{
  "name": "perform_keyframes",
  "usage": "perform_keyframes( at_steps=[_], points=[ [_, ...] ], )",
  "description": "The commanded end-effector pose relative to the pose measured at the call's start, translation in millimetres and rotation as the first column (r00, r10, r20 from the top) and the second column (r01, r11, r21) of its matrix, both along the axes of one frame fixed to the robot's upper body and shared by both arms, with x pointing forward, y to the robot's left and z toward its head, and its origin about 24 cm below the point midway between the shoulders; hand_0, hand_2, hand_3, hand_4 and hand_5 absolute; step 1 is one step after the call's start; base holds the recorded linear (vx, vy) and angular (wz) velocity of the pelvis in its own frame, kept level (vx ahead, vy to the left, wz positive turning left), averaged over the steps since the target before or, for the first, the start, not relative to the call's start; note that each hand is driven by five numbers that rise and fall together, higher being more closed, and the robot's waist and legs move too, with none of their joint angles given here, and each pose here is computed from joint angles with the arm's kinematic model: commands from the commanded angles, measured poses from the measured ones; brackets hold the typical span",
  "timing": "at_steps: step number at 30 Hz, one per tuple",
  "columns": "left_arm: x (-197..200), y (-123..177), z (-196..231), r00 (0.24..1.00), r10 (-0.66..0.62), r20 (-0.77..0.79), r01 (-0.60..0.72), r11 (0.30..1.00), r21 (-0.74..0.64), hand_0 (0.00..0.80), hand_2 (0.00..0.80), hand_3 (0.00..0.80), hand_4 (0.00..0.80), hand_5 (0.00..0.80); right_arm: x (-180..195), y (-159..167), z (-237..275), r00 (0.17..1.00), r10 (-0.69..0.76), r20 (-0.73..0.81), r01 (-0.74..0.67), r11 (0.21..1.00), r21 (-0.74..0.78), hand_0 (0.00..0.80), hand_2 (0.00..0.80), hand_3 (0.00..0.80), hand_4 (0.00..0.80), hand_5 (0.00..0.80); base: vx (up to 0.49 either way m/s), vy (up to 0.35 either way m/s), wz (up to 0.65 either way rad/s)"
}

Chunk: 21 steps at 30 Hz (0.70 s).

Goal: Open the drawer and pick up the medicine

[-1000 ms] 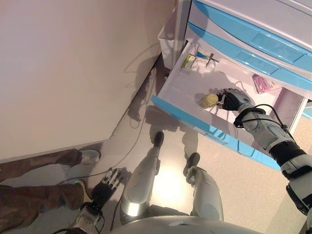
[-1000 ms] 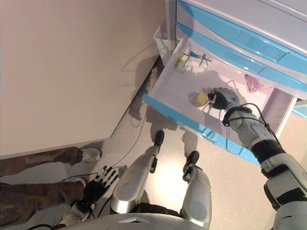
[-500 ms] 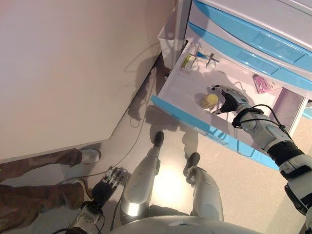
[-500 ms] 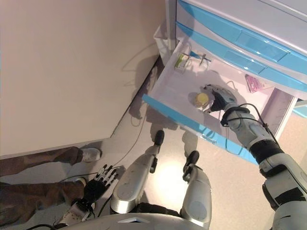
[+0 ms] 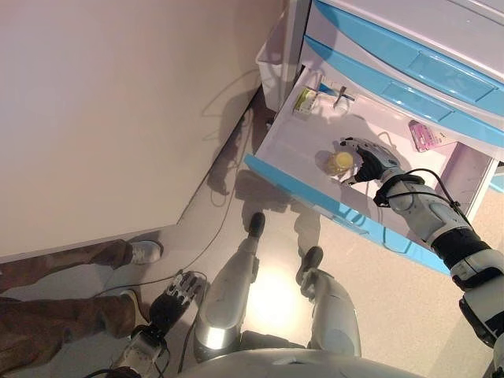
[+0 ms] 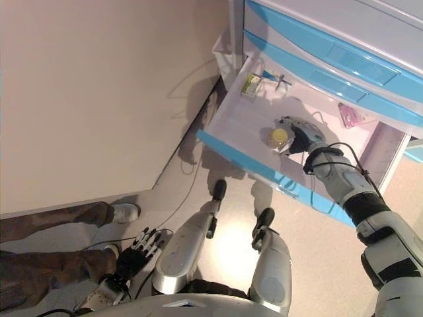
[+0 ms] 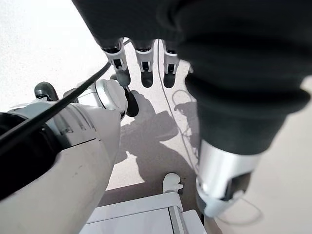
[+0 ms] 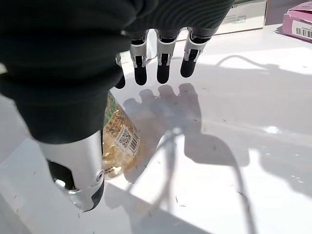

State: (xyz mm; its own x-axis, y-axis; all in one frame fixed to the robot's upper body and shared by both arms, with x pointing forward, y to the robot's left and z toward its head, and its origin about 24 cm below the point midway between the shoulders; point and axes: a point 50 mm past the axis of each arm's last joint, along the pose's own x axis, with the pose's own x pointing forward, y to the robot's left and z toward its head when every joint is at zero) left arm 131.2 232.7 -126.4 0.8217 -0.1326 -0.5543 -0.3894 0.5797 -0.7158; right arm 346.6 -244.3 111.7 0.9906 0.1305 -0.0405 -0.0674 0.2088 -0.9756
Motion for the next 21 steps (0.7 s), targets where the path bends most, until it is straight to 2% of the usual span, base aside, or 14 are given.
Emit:
perform_keyframes(
  at_steps=[1,21],
  points=[
    [-18.5,7.8,-2.0,0.999,-0.023,-0.037,0.024,0.999,0.024,0.000,0.000,0.000,0.000,0.000,5.0,21.7,19.1,0.992,0.116,0.055,-0.113,0.992,-0.053,0.000,0.000,0.000,0.000,0.000,0.000,0.000,0.00],
    [-15.6,8.0,-1.3,0.999,-0.023,-0.030,0.024,0.999,0.028,0.000,0.000,0.000,0.000,0.000,5.1,29.6,15.5,0.988,0.150,0.025,-0.148,0.987,-0.068,0.000,0.000,0.000,0.000,0.000,0.000,0.000,0.00]
  ],
)
